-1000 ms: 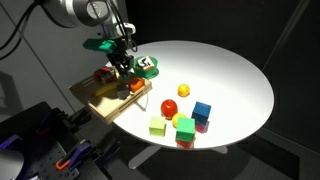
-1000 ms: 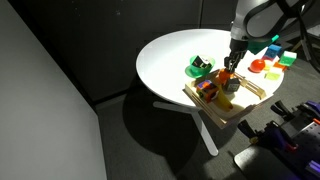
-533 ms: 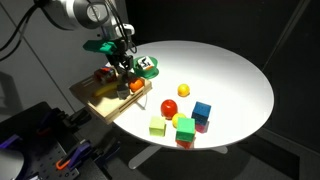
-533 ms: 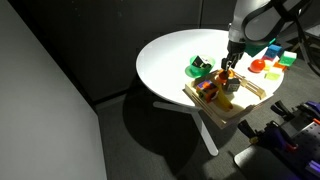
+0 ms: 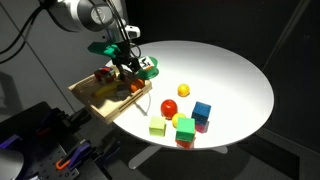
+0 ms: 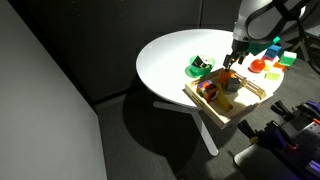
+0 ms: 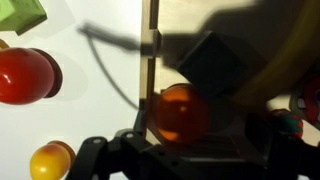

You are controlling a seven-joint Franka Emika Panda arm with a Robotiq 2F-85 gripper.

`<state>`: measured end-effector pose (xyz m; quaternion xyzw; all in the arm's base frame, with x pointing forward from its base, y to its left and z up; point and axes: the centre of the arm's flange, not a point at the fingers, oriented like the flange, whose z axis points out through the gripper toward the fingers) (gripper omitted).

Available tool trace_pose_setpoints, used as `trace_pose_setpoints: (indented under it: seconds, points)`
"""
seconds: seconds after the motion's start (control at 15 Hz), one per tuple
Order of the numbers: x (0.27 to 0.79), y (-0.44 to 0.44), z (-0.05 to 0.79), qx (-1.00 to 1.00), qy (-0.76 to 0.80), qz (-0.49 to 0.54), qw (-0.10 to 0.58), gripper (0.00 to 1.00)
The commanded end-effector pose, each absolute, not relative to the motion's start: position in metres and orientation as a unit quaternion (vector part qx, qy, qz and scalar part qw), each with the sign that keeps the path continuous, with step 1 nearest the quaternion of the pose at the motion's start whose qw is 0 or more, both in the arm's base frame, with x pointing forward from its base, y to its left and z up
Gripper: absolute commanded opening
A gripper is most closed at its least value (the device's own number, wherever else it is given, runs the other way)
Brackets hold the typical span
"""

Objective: Put the strawberry in the box, then stack the light green toy block on the grey toy block in the box

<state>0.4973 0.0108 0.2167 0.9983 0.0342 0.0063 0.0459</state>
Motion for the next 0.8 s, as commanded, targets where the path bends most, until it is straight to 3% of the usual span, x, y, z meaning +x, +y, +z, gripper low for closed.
trace_pose_setpoints:
  seconds: [0.0, 0.73]
  points:
    - [0.494, -0.015, 0.226, 0.998, -0.031, 0.004, 0.050, 1.00]
    - [0.490, -0.081, 0.227, 0.986, -0.161, -0.023, 0.046, 1.00]
